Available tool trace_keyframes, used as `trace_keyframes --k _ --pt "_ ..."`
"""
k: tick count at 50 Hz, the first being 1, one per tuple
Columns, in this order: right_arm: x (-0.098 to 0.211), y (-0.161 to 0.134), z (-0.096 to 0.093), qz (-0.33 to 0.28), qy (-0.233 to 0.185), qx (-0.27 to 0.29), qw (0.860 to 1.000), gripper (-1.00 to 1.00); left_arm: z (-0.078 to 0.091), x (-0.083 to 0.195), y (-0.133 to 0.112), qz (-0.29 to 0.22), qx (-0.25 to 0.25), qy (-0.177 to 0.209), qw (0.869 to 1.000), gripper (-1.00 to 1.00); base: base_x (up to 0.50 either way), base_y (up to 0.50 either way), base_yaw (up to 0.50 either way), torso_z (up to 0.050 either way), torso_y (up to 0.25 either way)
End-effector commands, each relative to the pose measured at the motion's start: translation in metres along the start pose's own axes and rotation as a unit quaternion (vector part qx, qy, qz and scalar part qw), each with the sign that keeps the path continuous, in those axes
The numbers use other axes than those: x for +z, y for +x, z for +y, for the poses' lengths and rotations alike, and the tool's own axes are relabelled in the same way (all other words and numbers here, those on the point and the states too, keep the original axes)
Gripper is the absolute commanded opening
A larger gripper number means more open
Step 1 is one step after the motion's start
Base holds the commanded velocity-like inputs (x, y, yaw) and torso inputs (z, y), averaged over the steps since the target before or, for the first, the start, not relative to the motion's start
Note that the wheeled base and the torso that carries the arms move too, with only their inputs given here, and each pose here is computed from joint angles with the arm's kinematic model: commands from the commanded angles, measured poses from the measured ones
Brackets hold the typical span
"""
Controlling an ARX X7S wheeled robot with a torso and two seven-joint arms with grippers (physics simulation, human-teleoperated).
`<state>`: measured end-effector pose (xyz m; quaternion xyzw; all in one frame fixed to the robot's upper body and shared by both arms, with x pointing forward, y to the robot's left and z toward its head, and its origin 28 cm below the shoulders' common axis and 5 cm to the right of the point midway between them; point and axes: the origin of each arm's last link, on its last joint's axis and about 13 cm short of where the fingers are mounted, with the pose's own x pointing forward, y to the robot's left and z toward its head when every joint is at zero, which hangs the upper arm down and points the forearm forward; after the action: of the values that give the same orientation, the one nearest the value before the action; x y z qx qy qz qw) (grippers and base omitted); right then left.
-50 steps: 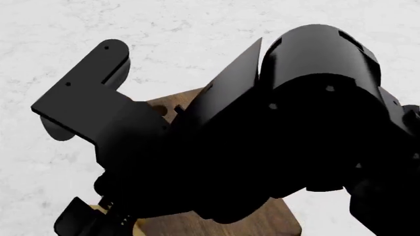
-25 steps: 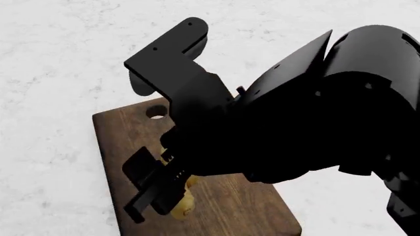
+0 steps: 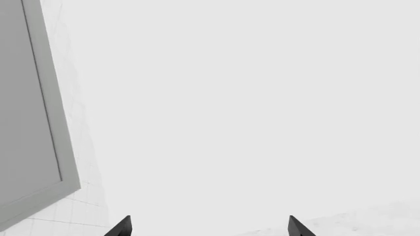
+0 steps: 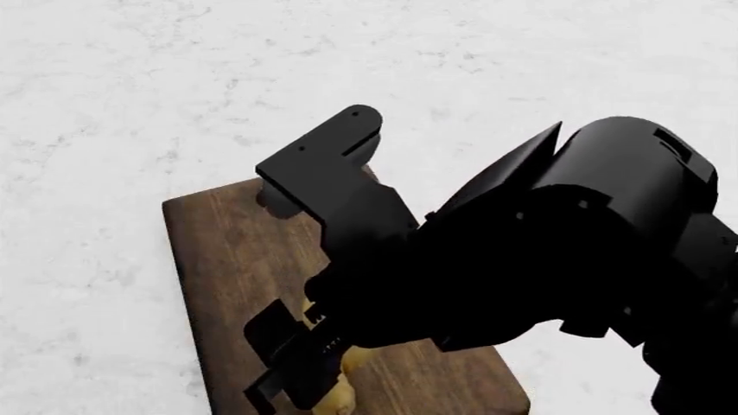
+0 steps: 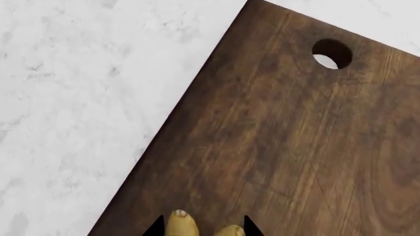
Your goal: Clear the non-vegetable object off the cutting board and place the vegetables onto it.
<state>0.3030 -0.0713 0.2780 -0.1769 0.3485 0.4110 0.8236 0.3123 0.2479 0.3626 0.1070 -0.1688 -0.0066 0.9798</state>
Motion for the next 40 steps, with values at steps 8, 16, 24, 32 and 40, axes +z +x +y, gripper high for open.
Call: trace_keyframes --k 8,16,24,32,40 --pt "0.002 0.014 0.004 -0.006 -0.014 0.023 1.0 1.0 0.001 0.003 -0.001 -0.003 -0.019 -0.016 1.0 1.0 0.0 0.0 0.0 0.0 0.0" --pt "0.01 0.003 0.012 -0.022 -0.042 0.016 0.999 1.0 0.002 0.003 -0.002 -0.003 -0.017 -0.015 1.0 1.0 0.0 0.0 0.0 0.0 0.0" --pt "0.025 -0.028 0.026 -0.062 -0.074 -0.022 0.995 1.0 0.001 0.006 -0.002 -0.005 -0.018 -0.016 1.0 1.0 0.0 0.0 0.0 0.0 0.0" --pt "0.03 -0.042 0.025 -0.074 -0.089 -0.068 0.991 1.0 0.0 0.01 -0.001 -0.01 -0.022 -0.016 1.0 1.0 0.0 0.0 0.0 0.0 0.0" --pt "0.036 -0.058 0.017 -0.073 -0.094 -0.101 0.988 1.0 0.0 0.01 0.0 -0.009 -0.023 -0.017 1.0 1.0 0.0 0.0 0.0 0.0 0.0"
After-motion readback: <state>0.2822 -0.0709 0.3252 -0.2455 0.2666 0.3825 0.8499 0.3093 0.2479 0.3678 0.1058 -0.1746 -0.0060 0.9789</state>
